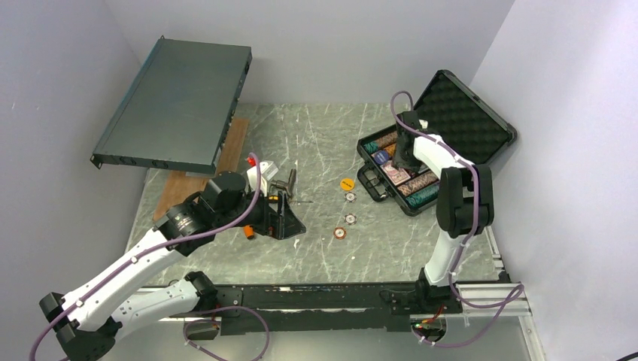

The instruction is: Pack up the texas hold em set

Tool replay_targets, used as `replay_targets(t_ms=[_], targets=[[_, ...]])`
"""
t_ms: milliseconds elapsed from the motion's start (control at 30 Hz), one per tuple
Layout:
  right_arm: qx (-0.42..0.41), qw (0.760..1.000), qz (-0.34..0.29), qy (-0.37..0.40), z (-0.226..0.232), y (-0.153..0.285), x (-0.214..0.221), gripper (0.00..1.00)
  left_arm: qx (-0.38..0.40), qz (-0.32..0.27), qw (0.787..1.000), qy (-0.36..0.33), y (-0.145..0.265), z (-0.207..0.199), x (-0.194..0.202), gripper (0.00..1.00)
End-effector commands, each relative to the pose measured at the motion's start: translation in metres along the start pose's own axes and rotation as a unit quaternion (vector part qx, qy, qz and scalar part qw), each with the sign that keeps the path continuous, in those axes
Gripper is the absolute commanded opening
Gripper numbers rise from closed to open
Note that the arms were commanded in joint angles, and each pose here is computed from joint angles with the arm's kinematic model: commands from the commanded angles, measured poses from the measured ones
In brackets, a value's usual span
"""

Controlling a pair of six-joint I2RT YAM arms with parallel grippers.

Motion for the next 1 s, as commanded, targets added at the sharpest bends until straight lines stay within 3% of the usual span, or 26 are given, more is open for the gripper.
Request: replay_targets(t_ms=[0,133,233,300,467,567,667,833,967], targets=[[0.028,0.999,-0.016,0.012,-0.007,-0.009,-0.015,0.21,0.008,-0.027,0.999,-0.014,0.009,-0.007,-0.013,0.99],[0.02,1.0,-0.009,0.009,-0.009,-0.012,-0.015,0.2,0.01,-0.027,0.999,-0.015,0.008,-0.008,-0.013,0.99],[-0.038,0.999,-0.009,0.002,0.002,-0.004,-0.015,0.22,0.014,-0.027,0.999,-0.014,0.007,-0.008,-0.013,0.99],[-0.074,0.997,-0.016,-0.009,0.011,0.003,-0.019,0.29,0.018,-0.026,0.999,-0.013,0.006,-0.009,-0.014,0.99],[-0.168,0.985,-0.024,-0.045,0.043,0.01,-0.032,0.57,0.022,-0.021,0.999,-0.013,0.005,-0.011,-0.015,0.99],[-0.171,0.982,-0.011,-0.08,0.057,0.009,-0.041,0.65,0.019,-0.023,0.999,-0.012,0.006,-0.01,-0.015,0.99],[-0.203,0.97,0.018,-0.135,0.071,0.009,-0.038,0.66,0.02,-0.025,0.999,-0.009,0.006,-0.01,-0.013,0.99],[-0.265,0.938,-0.004,-0.224,0.075,0.015,-0.032,0.65,0.016,-0.028,0.999,-0.012,0.009,-0.01,-0.014,0.99],[-0.28,0.925,0.009,-0.255,0.077,0.011,-0.034,0.6,0.014,-0.026,1.0,-0.011,0.011,-0.009,-0.012,0.99]])
Point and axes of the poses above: each gripper's point midway between its finger pads, its own y axis back along the fingers, its own z axis along the line the jaws close on, x = y × z, the point moved 5 cm from there along y, back along the fingers, and after that the axes turned 12 degrees about -y, right-handed, at the moved point
